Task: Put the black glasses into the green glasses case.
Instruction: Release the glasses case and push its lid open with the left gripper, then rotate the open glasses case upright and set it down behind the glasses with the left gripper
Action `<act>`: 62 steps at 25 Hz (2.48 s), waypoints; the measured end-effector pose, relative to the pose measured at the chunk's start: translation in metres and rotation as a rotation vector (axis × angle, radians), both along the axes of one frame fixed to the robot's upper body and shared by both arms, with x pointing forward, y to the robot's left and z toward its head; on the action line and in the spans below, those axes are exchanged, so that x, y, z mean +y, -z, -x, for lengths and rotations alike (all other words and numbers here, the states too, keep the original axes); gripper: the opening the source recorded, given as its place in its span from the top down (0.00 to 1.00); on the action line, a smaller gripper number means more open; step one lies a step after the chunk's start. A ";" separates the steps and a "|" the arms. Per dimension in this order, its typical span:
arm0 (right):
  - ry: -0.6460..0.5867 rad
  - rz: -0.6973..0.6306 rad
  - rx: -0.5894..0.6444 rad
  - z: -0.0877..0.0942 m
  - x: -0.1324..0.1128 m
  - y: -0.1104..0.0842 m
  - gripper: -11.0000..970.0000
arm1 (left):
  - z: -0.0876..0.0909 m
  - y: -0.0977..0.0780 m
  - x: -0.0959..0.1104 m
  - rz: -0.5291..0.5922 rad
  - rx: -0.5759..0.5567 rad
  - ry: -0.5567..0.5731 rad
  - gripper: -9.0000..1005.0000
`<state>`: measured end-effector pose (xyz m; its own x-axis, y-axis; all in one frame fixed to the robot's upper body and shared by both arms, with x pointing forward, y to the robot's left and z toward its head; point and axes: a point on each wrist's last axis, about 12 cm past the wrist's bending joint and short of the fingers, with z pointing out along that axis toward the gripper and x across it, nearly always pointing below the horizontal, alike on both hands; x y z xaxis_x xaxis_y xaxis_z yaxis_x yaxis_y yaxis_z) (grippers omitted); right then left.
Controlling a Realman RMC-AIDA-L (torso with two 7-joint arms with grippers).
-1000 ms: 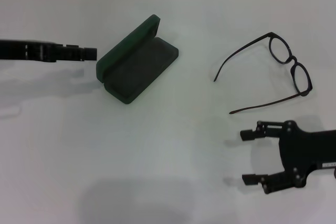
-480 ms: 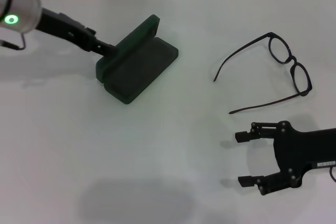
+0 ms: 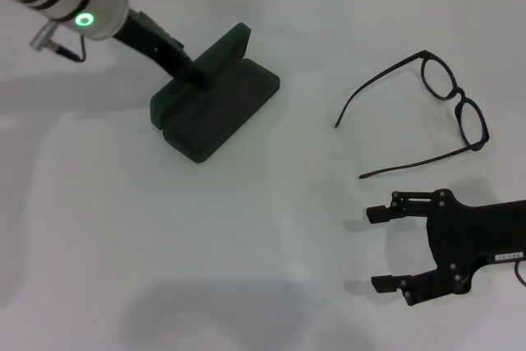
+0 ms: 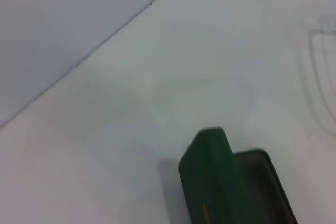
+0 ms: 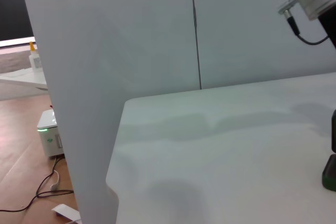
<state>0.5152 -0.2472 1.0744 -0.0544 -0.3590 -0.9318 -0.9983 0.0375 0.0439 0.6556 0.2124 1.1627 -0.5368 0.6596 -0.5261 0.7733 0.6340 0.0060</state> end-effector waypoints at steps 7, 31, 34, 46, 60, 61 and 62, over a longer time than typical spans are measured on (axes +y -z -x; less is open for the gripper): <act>0.001 0.000 0.000 0.000 0.000 0.000 0.11 | -0.005 0.001 -0.007 -0.005 0.000 -0.035 0.16; 0.013 0.007 0.000 0.000 -0.002 0.002 0.11 | 0.000 0.012 -0.025 -0.047 -0.017 0.007 0.66; 0.014 0.008 0.000 0.000 -0.002 0.002 0.11 | 0.001 0.012 -0.026 -0.048 -0.013 0.014 0.72; 0.026 0.016 -0.005 -0.001 -0.003 0.003 0.11 | 0.016 -0.001 -0.023 -0.038 -0.071 0.223 0.77; 0.031 0.019 -0.006 -0.002 -0.003 0.003 0.11 | 0.049 0.017 -0.011 -0.026 -0.269 0.598 0.72; 0.031 0.019 -0.006 -0.002 -0.003 0.003 0.11 | 0.049 0.017 -0.011 -0.026 -0.270 0.598 0.71; 0.031 0.019 -0.006 -0.002 -0.003 0.003 0.11 | 0.049 0.017 -0.011 -0.028 -0.270 0.602 0.71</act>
